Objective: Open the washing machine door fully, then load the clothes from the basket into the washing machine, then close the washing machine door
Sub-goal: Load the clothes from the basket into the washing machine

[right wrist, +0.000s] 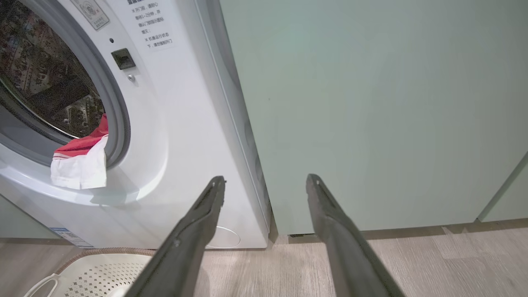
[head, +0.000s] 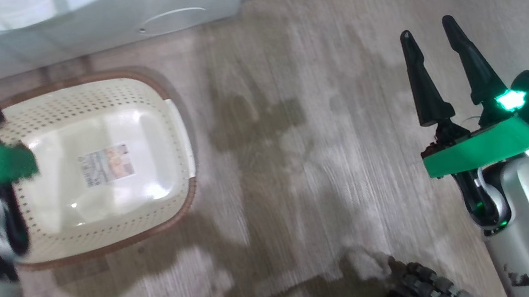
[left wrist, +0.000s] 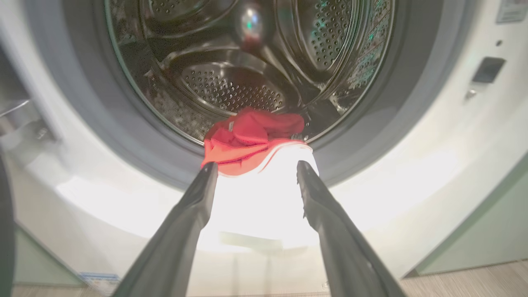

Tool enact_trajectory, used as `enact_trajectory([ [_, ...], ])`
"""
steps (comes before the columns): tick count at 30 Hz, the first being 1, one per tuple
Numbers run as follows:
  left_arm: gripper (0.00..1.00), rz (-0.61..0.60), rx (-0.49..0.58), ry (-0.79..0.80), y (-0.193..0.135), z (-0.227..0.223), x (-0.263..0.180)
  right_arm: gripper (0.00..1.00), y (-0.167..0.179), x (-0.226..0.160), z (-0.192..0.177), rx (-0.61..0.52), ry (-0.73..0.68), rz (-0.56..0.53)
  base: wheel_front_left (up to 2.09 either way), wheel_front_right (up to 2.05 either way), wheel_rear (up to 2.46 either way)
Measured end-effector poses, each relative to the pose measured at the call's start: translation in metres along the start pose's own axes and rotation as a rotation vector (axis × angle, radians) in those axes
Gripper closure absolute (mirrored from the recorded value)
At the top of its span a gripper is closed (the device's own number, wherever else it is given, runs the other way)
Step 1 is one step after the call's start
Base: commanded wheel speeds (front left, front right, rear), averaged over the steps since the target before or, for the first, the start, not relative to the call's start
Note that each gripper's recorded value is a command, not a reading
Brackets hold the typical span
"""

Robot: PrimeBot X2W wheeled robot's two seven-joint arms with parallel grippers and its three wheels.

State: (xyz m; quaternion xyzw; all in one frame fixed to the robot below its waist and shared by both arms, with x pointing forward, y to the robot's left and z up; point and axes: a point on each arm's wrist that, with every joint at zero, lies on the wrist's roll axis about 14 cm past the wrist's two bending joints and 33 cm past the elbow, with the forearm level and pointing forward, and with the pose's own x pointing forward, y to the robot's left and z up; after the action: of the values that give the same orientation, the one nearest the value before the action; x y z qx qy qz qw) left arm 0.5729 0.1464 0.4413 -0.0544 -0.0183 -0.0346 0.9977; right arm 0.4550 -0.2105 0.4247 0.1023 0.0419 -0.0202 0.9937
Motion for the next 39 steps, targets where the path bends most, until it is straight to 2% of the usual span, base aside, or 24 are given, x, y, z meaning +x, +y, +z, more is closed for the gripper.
enact_trajectory([
  [8,0.00,0.061,-0.015,0.066,0.014,0.000,-0.061,0.00,0.020,0.006,0.002,0.003,0.000,0.053,0.00,0.00,0.00],
  [18,0.00,0.068,-0.017,0.078,0.015,0.014,-0.102,0.00,0.035,0.000,0.010,0.004,0.005,0.089,0.00,0.00,0.00],
  [27,0.00,0.074,-0.027,0.091,0.018,0.017,-0.121,0.00,0.047,-0.005,0.015,0.008,0.008,0.119,0.00,0.00,0.00],
  [39,0.00,0.075,-0.021,0.086,0.020,0.018,-0.123,0.00,0.049,-0.010,0.013,0.002,0.026,0.126,0.00,0.00,0.00],
])
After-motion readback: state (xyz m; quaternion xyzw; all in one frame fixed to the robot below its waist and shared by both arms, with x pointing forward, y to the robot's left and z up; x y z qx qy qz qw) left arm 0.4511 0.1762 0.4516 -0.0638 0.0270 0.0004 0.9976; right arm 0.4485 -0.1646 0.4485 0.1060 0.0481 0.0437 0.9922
